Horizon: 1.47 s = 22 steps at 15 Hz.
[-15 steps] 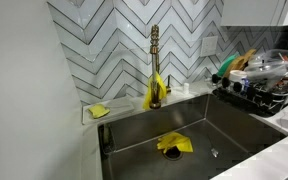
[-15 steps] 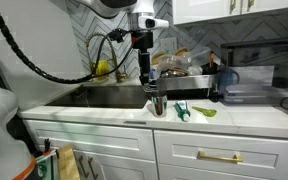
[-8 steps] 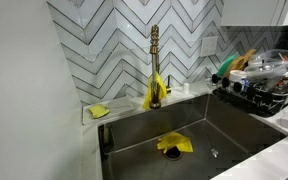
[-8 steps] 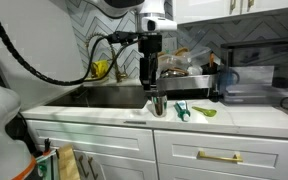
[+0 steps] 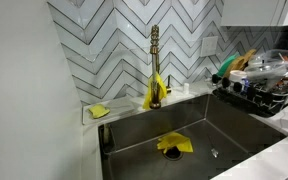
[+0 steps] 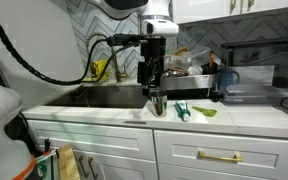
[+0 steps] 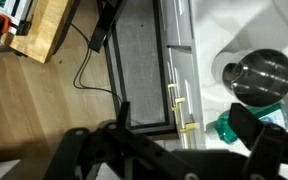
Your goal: Put the bottle upright on the cupboard
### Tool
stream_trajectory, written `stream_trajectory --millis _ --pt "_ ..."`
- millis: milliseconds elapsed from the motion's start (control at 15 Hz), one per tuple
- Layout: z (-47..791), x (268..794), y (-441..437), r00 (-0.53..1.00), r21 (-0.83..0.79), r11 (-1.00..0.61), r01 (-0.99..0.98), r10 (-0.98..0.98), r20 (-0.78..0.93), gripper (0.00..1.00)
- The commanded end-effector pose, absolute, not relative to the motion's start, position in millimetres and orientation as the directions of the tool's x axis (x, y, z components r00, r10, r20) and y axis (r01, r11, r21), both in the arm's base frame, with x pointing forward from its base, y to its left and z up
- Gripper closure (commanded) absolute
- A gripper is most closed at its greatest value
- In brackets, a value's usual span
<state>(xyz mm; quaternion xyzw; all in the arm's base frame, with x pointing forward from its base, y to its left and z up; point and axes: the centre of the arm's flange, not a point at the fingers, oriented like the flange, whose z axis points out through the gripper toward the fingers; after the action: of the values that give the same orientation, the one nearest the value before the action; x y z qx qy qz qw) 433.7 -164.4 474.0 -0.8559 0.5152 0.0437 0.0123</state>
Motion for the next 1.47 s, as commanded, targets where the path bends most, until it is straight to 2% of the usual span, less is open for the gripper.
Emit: stream_trajectory --millis 0,267,667,1133,1400 --pt "453.5 426.9 -198.2 0.287 0.047 -0.292 -0.955 -0.954 -0.084 0.0" --pt "439.2 422.1 -228.4 0.144 0.032 -0.147 -0.989 -0.987 -0.072 0.0" --pt "407.7 444.1 -243.6 -0.084 0.001 0.085 -0.996 -0.993 -0.083 0.0" --pt "380.2 475.7 -247.3 -0.141 -0.131 0.162 -0.978 -0.977 -0.16 0.0" --pt "370.1 486.1 -245.9 -0.188 -0.135 0.229 -0.964 -0.946 -0.263 0.0"
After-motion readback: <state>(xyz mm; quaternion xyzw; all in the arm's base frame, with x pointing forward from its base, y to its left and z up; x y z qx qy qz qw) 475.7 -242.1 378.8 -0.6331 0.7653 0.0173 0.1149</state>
